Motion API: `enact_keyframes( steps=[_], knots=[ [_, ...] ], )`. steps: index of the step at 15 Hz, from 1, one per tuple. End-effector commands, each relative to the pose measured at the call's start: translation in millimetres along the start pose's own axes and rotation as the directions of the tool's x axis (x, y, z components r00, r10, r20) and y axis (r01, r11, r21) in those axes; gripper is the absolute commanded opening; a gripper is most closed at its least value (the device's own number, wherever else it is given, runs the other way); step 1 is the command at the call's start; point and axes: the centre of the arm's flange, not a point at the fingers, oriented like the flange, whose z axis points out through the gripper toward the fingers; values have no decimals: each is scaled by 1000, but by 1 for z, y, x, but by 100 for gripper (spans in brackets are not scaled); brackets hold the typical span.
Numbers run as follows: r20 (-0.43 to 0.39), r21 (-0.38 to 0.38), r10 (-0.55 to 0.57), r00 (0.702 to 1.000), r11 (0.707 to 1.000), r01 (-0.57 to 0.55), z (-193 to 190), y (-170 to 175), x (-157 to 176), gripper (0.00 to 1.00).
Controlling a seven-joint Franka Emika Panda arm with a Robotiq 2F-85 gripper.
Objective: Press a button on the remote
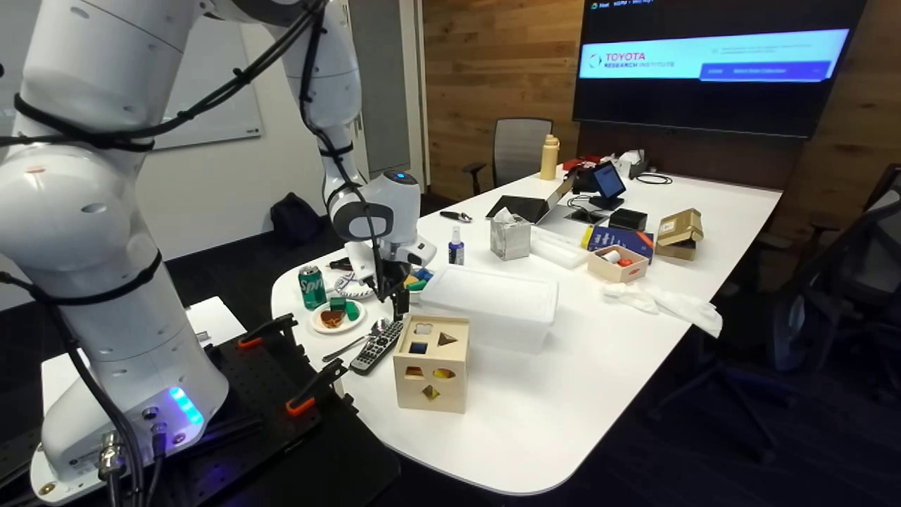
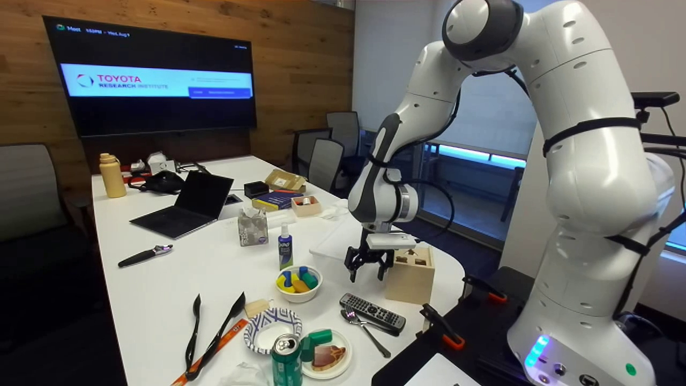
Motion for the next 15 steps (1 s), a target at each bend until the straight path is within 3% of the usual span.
enact_keyframes(
  steps=[1, 3, 4, 6, 12, 15],
  knots=[
    [-11, -11, 122, 993, 993, -122, 21, -11, -18, 100],
    [-15, -28, 191, 981, 981, -192, 34, -14, -26, 100],
    [-17, -38, 227, 974, 973, -228, 37, -14, -29, 75],
    [-31, -50, 288, 957, 956, -289, 42, -11, -30, 66],
    [-64, -102, 390, 919, 913, -395, 44, -1, -24, 18],
    [-60, -109, 402, 913, 907, -407, 44, 2, -19, 0]
  ],
)
